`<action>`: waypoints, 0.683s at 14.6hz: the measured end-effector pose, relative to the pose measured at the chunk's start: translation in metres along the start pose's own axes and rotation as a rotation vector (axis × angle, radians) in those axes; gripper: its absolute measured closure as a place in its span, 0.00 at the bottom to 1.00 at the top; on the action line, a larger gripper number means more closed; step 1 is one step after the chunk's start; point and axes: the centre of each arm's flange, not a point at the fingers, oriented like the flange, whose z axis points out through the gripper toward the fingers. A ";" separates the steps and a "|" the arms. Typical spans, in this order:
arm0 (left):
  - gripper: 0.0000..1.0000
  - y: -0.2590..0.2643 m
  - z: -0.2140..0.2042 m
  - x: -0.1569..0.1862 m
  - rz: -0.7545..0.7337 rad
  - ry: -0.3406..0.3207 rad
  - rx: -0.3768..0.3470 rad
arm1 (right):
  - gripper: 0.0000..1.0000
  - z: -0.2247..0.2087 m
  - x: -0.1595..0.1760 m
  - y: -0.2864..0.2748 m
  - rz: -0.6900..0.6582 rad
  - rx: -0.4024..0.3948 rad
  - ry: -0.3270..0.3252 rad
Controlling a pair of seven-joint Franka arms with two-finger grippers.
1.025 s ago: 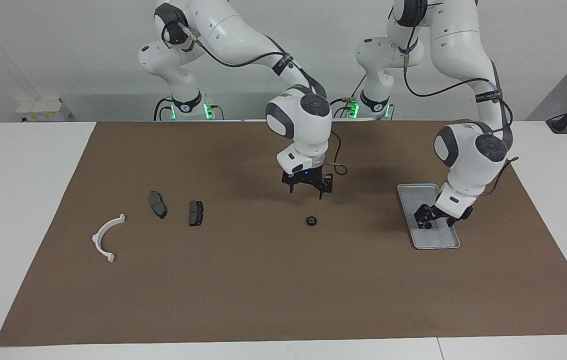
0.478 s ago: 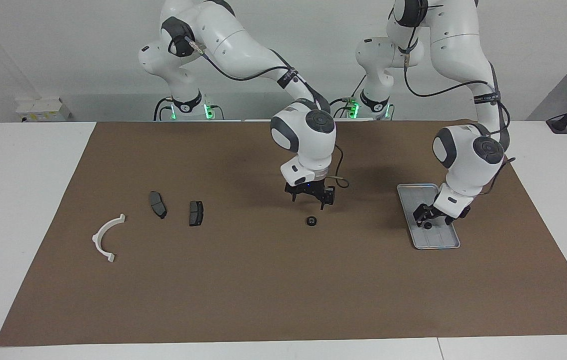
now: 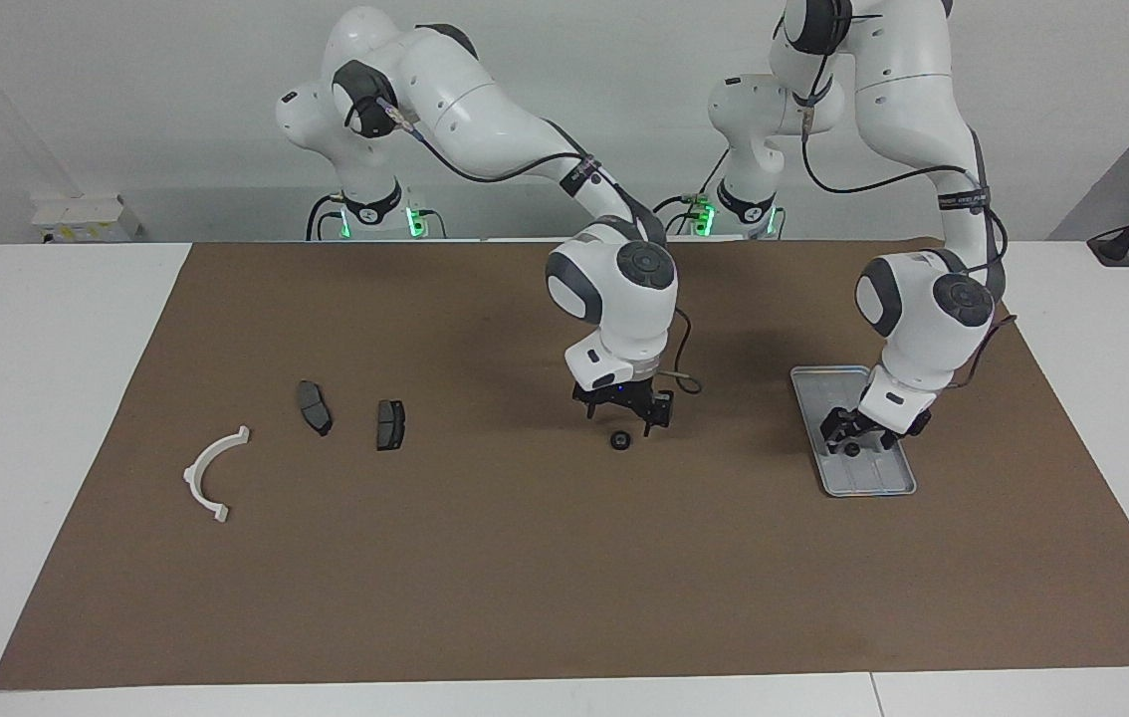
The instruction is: Place bearing gear from tray to pile
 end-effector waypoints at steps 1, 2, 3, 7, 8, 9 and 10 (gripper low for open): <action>0.35 0.000 0.000 0.000 0.000 0.000 0.000 | 0.00 0.005 0.000 -0.001 0.000 -0.004 -0.002; 0.46 0.000 0.000 0.000 0.000 0.000 0.000 | 0.00 0.010 0.000 -0.001 0.000 -0.008 -0.005; 0.57 0.000 0.000 0.000 0.000 0.000 0.000 | 0.00 0.014 0.000 -0.001 0.000 -0.012 -0.007; 0.76 -0.001 -0.005 0.003 -0.005 0.008 -0.004 | 0.00 0.025 -0.001 0.000 0.000 -0.024 -0.014; 0.76 -0.002 -0.011 0.007 -0.008 0.010 -0.004 | 0.00 0.025 -0.001 0.000 0.001 -0.024 -0.014; 0.76 -0.003 -0.024 0.015 -0.015 0.000 -0.010 | 0.00 0.025 -0.001 0.000 0.001 -0.024 -0.013; 0.76 -0.005 -0.044 0.024 -0.027 -0.011 -0.023 | 0.07 0.024 -0.001 -0.001 0.001 -0.023 -0.013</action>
